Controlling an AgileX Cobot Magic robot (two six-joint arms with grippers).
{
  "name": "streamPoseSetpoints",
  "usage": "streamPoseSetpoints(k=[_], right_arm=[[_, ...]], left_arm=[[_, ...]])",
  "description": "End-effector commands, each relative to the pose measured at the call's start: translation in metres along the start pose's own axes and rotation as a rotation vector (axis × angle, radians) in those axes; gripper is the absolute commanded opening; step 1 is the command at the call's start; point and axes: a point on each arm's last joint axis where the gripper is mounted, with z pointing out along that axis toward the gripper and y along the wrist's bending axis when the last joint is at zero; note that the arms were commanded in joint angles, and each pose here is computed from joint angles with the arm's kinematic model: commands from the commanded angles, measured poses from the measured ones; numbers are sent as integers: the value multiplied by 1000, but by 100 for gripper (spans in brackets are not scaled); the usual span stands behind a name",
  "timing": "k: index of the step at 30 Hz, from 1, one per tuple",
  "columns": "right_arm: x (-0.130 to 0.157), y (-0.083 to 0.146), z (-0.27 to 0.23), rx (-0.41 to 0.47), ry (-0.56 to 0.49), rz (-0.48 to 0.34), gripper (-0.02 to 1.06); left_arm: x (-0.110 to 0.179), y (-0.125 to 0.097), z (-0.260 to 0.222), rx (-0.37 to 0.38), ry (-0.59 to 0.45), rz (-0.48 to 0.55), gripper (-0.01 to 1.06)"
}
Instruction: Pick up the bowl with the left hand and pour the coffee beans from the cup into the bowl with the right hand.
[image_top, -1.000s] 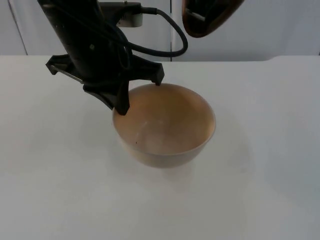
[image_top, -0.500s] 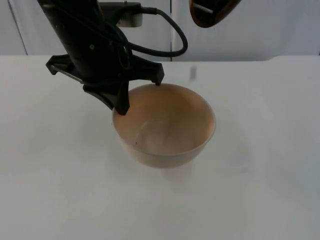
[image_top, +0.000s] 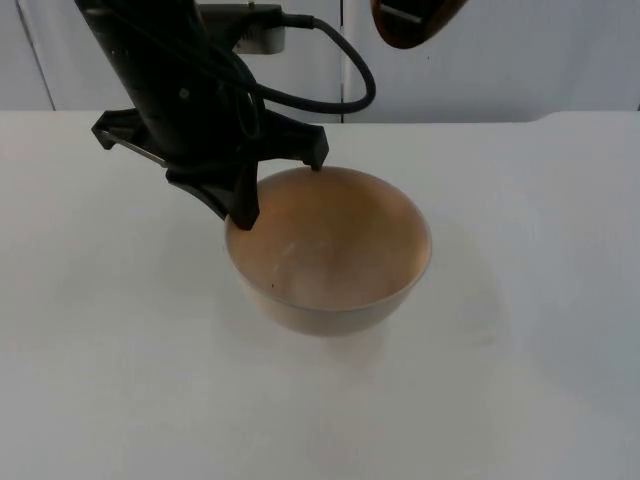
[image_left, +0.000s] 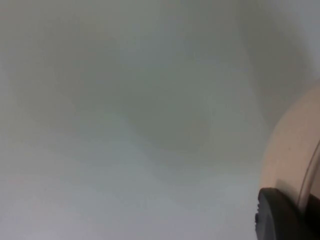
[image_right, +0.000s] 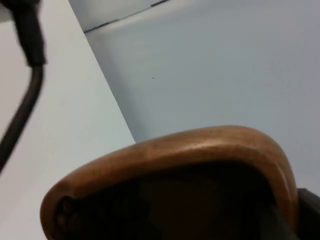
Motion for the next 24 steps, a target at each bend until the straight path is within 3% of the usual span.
streamPoseSetpoints(k=[1, 7, 24], right_arm=[[-4, -2, -2, 28, -21, -19, 0], [-7, 8, 5, 29, -7, -51, 0], [-10, 8, 3, 53, -22, -68, 0]], left_arm=[[-1, -3, -2, 11, -8, -14, 0], [-1, -3, -2, 11, -8, -14, 0], [-1, -3, -2, 9, -12, -13, 0]])
